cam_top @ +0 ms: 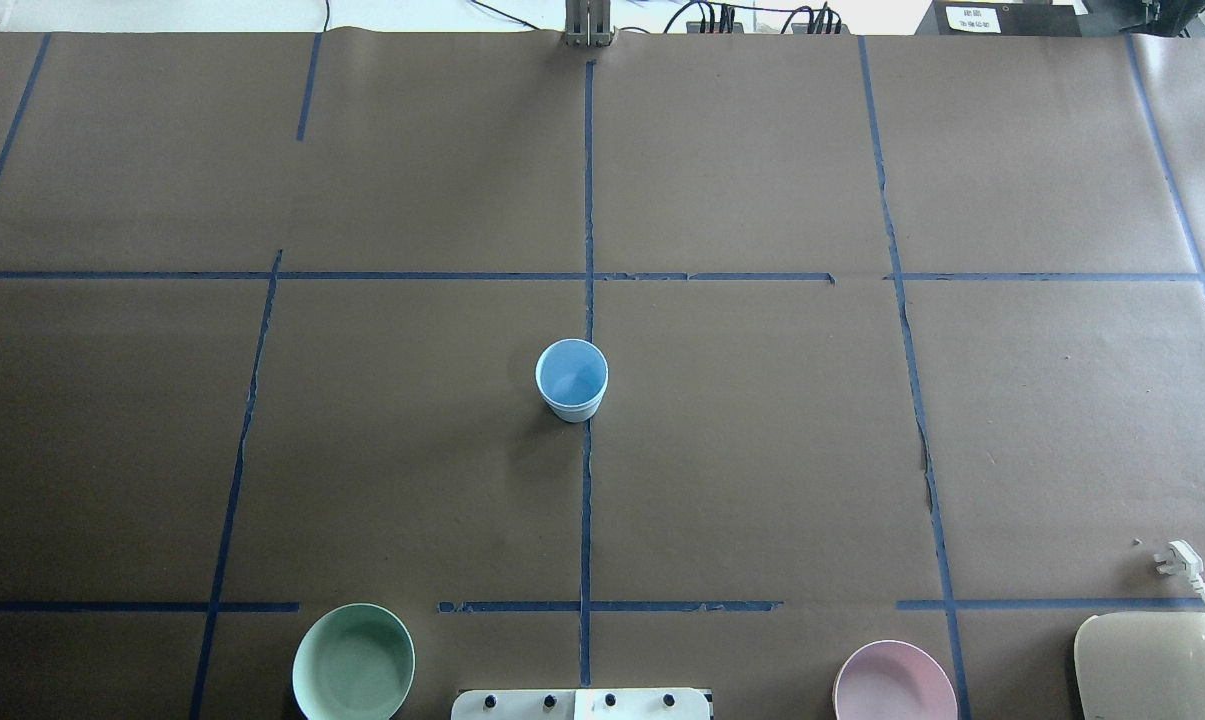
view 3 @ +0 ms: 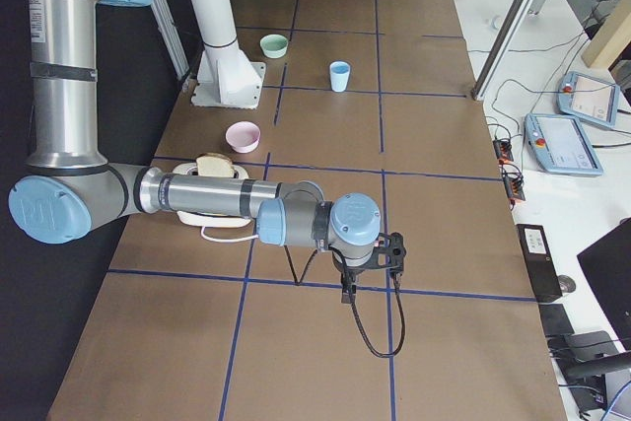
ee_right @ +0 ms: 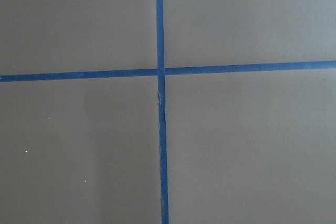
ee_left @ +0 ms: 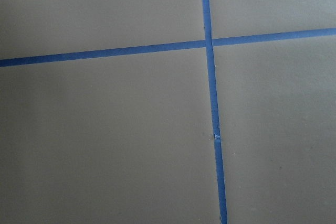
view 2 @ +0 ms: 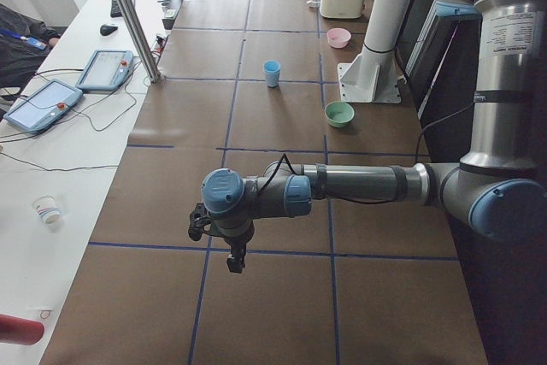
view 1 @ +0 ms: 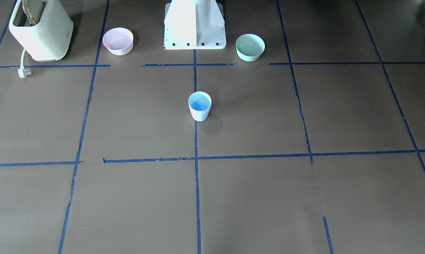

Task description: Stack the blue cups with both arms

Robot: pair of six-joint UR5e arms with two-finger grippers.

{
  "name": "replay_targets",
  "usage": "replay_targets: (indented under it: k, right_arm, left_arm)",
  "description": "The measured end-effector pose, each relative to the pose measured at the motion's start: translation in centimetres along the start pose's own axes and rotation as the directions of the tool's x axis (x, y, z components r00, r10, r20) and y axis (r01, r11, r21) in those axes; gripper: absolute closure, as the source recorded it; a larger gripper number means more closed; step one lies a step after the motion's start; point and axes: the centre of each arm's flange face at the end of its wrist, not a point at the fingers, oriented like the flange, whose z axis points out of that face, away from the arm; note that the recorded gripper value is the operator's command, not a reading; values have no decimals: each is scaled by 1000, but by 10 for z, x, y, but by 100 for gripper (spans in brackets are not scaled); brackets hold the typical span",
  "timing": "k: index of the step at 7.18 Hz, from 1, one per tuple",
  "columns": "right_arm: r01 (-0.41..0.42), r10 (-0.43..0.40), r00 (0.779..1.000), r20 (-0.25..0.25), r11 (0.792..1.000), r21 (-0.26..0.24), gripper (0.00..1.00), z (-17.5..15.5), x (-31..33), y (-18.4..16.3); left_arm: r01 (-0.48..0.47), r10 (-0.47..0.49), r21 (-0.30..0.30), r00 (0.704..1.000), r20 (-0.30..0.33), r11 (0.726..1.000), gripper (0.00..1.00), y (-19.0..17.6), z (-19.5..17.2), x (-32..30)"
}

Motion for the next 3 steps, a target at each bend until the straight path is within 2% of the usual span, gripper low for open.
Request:
replay_targets:
  k: [3]
  right_arm:
    - [-1,1,1000,0,1000,0,1,0,0,0]
  left_arm:
    - [-6,6,6,1000,0,1000,0,0,1,-1]
